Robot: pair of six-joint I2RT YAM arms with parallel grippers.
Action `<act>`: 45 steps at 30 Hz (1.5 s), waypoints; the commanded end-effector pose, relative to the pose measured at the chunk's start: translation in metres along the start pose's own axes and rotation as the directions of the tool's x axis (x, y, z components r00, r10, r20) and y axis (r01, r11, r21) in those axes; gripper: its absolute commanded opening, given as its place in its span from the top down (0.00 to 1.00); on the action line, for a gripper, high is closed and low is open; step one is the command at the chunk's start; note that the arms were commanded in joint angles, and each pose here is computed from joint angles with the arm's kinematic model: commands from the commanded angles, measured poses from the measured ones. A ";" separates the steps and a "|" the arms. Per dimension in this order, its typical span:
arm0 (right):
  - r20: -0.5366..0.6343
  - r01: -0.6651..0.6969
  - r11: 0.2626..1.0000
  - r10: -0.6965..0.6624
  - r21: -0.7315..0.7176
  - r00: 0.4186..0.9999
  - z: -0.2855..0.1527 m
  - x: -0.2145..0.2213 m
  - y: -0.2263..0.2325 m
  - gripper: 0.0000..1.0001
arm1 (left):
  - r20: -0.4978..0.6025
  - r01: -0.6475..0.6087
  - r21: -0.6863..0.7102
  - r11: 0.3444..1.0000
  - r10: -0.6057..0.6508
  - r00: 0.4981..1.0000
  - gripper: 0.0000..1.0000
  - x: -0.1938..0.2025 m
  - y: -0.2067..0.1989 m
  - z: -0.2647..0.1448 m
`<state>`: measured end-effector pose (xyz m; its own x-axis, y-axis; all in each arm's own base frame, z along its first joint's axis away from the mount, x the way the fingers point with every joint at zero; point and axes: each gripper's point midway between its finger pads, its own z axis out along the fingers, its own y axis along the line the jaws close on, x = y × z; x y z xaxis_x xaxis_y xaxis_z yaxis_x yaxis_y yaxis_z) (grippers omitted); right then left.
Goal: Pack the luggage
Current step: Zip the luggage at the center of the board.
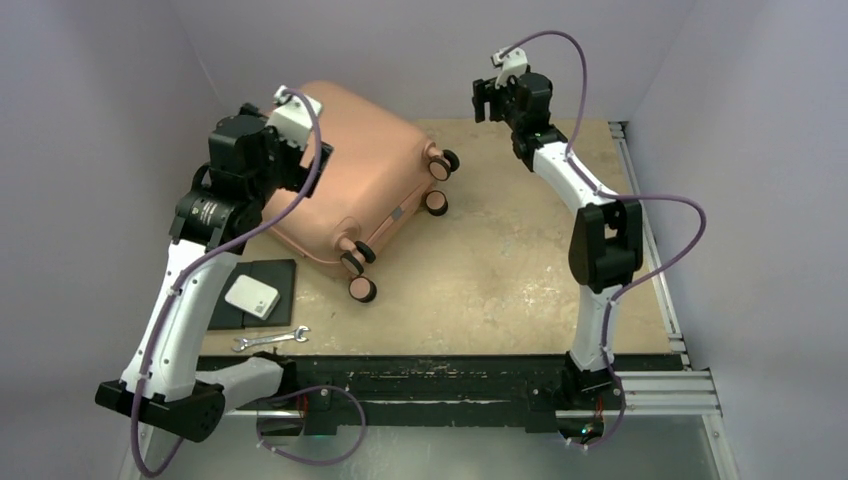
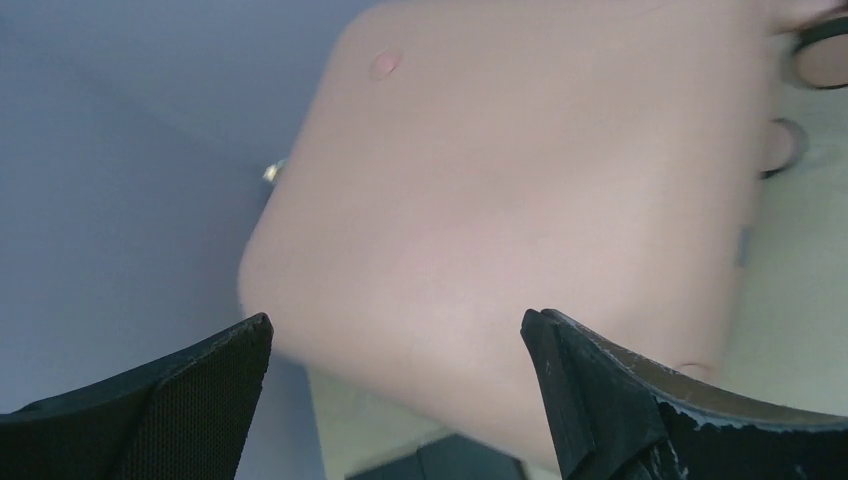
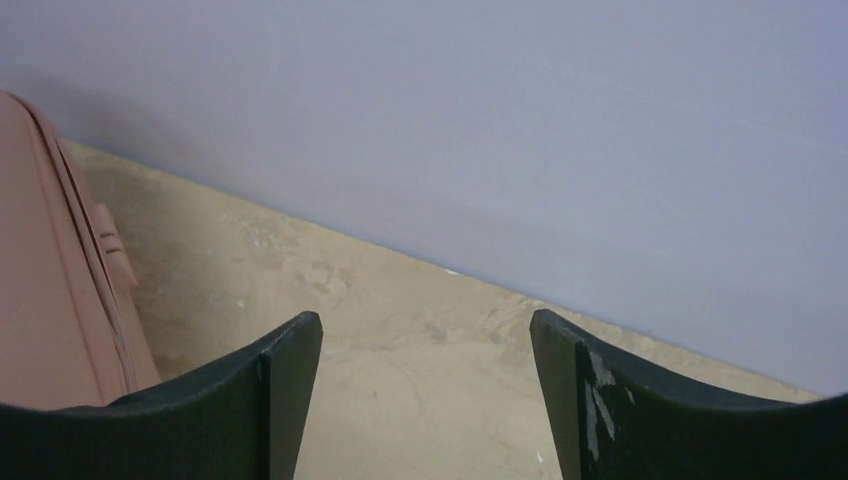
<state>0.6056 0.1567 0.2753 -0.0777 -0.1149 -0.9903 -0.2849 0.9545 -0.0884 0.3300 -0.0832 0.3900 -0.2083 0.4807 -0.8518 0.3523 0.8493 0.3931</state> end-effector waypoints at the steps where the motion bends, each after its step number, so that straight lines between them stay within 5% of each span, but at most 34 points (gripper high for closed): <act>1: -0.068 0.046 0.993 -0.053 -0.110 0.996 0.015 0.010 0.027 0.16 | -0.127 0.154 -0.391 0.908 -0.218 0.968 0.01 0.069 0.066 -0.009; 9: -0.067 0.136 0.976 -0.149 -0.168 0.987 0.045 0.022 0.076 0.14 | -0.295 0.235 -0.540 0.808 -0.443 0.846 0.02 0.207 0.105 -0.026; 18: -0.096 0.093 0.964 -0.120 -0.251 0.988 0.071 0.040 0.101 0.13 | -0.367 0.299 -0.586 0.753 -0.576 0.730 0.13 0.295 0.125 -0.017; 34: -0.016 0.060 0.800 -0.087 -0.598 0.996 0.047 0.043 0.166 0.14 | -0.400 0.365 -0.528 0.767 -0.604 0.690 0.11 0.341 0.132 0.057; 45: 0.052 0.111 0.665 -0.107 -0.738 0.993 -0.017 0.044 0.192 0.18 | -0.479 0.279 -0.378 0.883 -0.444 0.757 0.05 0.316 0.096 0.122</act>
<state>0.5887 0.2839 0.1599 -0.1471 -0.2536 -0.9561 -0.7841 0.6191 -0.0436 0.3507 0.1844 0.1089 -0.8063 -0.0718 -0.5872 -0.2876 0.9149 0.2831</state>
